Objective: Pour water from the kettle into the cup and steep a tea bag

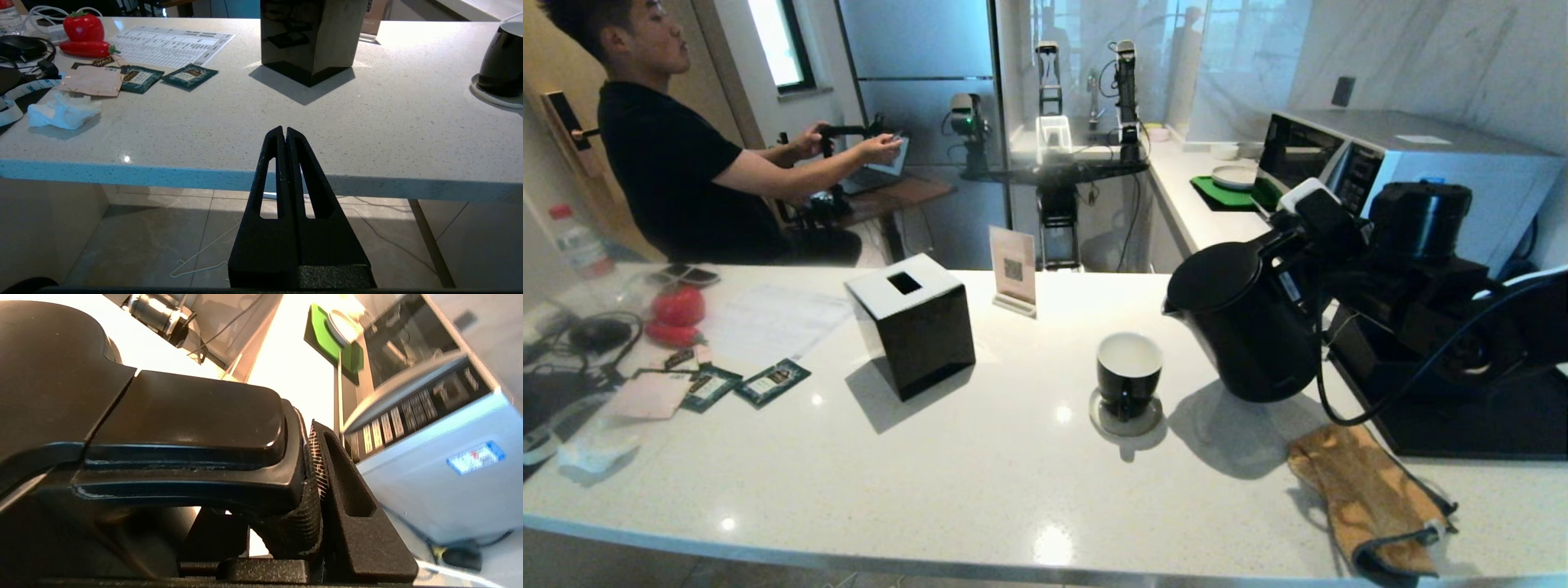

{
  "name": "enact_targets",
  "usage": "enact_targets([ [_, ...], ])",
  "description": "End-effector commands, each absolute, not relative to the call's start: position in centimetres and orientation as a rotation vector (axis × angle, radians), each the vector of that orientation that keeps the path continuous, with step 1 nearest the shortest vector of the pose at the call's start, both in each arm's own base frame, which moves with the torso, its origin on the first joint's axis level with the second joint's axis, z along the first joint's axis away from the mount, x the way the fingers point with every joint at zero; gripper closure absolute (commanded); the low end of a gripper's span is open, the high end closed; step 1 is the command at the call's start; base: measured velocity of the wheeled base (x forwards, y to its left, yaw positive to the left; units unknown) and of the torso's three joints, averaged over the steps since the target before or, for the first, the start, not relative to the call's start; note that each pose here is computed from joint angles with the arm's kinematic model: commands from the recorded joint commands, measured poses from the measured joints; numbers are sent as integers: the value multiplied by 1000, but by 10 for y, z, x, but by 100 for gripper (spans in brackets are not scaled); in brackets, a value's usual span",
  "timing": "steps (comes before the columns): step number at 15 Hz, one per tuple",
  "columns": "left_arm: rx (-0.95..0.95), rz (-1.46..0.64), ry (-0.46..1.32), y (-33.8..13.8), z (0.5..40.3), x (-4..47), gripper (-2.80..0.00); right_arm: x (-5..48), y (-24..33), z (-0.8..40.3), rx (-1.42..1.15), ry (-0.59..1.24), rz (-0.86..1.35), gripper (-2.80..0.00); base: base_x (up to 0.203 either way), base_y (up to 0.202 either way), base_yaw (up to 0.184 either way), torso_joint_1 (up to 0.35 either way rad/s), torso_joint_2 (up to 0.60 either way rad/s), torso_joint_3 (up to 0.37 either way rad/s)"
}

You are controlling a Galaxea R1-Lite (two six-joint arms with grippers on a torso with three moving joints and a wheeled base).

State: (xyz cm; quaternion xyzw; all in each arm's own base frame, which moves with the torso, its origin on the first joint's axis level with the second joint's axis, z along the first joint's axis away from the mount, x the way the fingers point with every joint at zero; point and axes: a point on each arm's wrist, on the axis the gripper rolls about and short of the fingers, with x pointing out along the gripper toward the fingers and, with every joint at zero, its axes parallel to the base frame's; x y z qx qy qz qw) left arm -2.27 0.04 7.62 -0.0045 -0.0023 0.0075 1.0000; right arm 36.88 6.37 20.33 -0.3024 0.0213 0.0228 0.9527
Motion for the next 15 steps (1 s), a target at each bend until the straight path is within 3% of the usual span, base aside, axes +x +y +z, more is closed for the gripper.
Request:
enact_targets([
  [1,-9,15,-5,0,76,-23,0,369,67,203,-641,38,53,0,0,0,0,0,0,0],
  [15,-9,15,-5,0,76,-23,0,381,85,209,-792,-23,86,0,0,0,0,0,0,0],
])
